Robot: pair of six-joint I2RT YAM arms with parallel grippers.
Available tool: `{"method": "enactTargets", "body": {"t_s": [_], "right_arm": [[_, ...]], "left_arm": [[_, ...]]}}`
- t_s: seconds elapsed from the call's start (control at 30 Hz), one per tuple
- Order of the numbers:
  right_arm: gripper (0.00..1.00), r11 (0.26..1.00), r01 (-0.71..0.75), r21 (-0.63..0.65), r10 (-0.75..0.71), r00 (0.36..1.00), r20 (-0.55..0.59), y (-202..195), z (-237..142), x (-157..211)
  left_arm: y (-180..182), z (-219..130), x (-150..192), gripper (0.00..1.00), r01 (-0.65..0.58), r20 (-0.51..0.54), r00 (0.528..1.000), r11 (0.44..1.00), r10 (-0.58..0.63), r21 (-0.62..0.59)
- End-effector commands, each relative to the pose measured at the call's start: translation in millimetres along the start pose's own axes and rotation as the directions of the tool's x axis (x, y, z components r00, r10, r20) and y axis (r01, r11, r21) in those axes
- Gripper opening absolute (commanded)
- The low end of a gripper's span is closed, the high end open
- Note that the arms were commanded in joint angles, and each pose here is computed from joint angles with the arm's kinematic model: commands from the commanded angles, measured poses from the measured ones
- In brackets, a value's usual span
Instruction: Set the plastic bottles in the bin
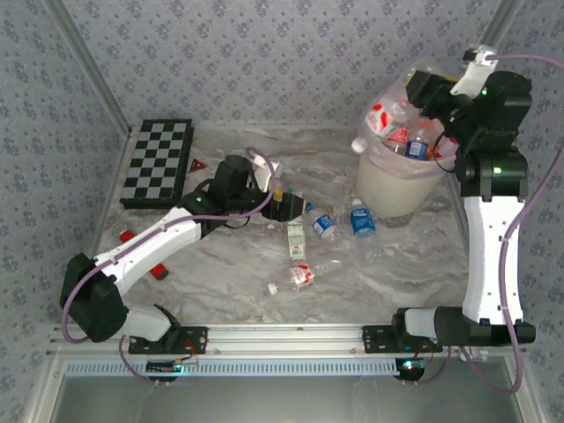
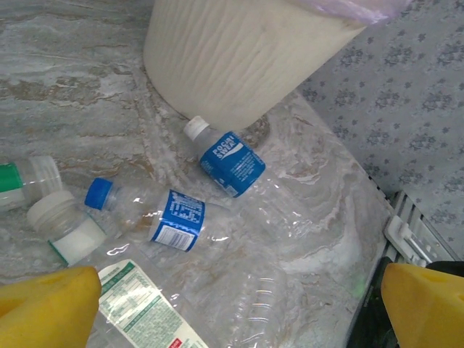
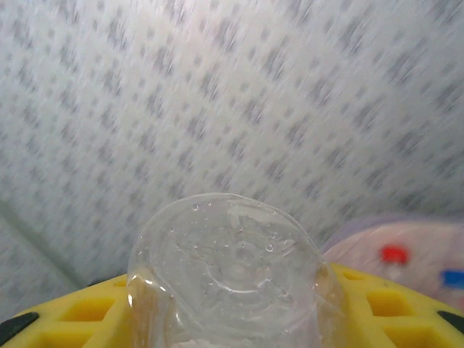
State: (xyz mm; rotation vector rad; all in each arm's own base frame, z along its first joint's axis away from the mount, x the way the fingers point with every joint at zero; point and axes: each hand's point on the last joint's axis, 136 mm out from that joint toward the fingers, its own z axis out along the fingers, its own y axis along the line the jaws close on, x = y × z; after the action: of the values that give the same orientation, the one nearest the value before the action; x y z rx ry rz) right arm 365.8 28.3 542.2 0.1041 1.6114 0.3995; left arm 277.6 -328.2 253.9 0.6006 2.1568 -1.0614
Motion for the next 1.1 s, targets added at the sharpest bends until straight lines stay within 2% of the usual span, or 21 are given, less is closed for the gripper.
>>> {"method": "enactTargets", "body": {"t_s": [0.0,0.1,0.27,0.47,0.67,0.9,1.07], "right_arm": [[0.08,0.976,0.101,0.192,-0.123,0.987,0.107,-33,3,-21],[0.04,0.948,0.145,0.283,-0.195,0.968,0.159,-51,11,-25],[0.01,0.899,0.232,0.371,-0.28,0.957,0.079,-67,40,-9],[0.0,0.888,0.293,0.355,-0.241,0.953,-0.184,-86,85,50],[0.0,0.88,0.34,0.33,-0.194,0.894,-0.405,-107,112,117],[0.0,0.845,0.421,0.329,-0.138,0.767,-0.627,-133,133,190],[0.0,0.843,0.425,0.331,-0.066,0.69,-0.72,-146,144,236]], "left_arm": [[12,-3,-1,0.99,0.019,-0.002,1.0,0.998,-0.019,-0.057],[17,-5,0,0.99,0.05,0.004,0.999,0.997,-0.05,-0.058],[22,-6,5,0.99,0.089,0.004,0.996,0.994,-0.089,-0.067],[27,-6,10,0.99,0.116,0.006,0.993,0.99,-0.116,-0.082],[29,-5,13,0.99,0.119,-0.004,0.993,0.989,-0.119,-0.09],[31,-4,14,0.99,0.109,-0.013,0.994,0.989,-0.111,-0.095],[33,-4,16,0.99,0.104,-0.022,0.994,0.99,-0.107,-0.1]]}}
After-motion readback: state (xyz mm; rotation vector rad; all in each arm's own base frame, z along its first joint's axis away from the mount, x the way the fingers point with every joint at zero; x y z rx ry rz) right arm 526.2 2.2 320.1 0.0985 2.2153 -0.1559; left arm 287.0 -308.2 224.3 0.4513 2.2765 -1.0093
